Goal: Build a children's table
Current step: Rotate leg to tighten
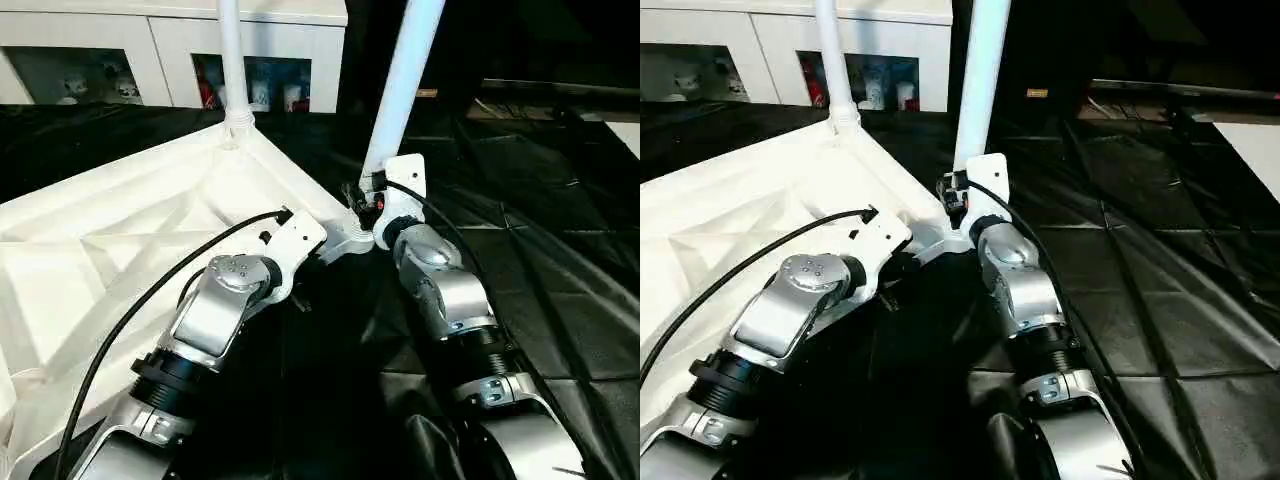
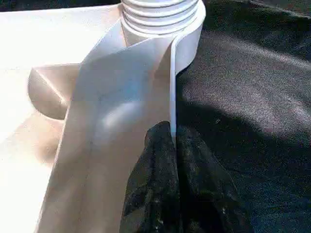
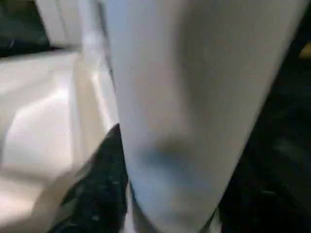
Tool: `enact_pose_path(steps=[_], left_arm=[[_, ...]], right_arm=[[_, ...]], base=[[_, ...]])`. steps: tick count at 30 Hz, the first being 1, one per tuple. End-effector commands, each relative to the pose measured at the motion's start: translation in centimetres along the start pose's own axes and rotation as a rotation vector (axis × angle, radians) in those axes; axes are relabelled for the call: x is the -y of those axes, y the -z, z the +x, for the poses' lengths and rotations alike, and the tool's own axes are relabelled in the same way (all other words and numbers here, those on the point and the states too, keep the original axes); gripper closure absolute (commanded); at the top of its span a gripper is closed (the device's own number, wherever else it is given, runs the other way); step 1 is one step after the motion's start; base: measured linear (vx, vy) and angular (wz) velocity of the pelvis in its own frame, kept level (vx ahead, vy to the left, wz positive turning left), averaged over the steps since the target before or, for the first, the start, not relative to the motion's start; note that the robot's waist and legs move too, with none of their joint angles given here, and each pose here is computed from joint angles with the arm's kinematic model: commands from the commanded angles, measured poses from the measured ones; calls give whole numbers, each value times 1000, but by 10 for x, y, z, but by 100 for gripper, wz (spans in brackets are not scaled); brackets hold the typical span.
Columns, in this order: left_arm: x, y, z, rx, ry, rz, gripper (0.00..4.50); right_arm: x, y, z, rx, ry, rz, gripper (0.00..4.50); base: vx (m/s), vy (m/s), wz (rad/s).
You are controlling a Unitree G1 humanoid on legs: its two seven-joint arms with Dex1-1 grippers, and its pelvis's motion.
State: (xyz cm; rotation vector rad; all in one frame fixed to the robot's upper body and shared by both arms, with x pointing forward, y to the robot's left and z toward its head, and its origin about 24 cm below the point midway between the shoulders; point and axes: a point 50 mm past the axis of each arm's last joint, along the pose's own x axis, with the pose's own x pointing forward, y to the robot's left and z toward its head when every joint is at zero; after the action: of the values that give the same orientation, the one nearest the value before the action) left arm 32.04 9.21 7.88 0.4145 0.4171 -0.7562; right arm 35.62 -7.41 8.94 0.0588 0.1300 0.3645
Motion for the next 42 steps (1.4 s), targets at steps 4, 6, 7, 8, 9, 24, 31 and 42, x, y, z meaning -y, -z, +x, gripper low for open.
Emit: enact_pose_path(steps=[4, 6, 7, 8, 9, 24, 31, 42], left_arm=[[-2, 0, 1, 25, 5, 44, 450], [-4, -4, -1, 58, 17, 64, 450], [-6, -7, -4, 77, 27, 90, 450], [-6, -8, -5, 86, 37, 102, 450], [-7, -8, -7, 88, 46, 113, 450], [-4, 9, -46, 143, 445, 318, 450], [-3, 11, -62, 202, 597, 305, 450], [-7, 13, -68, 204, 622, 309, 450]], right_arm=[[-17, 18, -6, -79, -159, 19, 154], [-16, 8, -9, -36, -194, 15, 131], [-13, -1, -12, -9, -225, -2, 119], [-12, -4, -14, 2, -243, -16, 112], [-11, -9, -16, 14, -261, -33, 107], [8, -26, -76, -50, -777, -321, 63], [16, -13, -93, -146, -902, -382, 63], [18, 2, -90, -188, -880, -394, 63]], base=[[0, 0, 0], [0, 0, 0], [0, 0, 0], [0, 0, 0], [0, 0, 0], [0, 0, 0], [0, 0, 0], [0, 0, 0]])
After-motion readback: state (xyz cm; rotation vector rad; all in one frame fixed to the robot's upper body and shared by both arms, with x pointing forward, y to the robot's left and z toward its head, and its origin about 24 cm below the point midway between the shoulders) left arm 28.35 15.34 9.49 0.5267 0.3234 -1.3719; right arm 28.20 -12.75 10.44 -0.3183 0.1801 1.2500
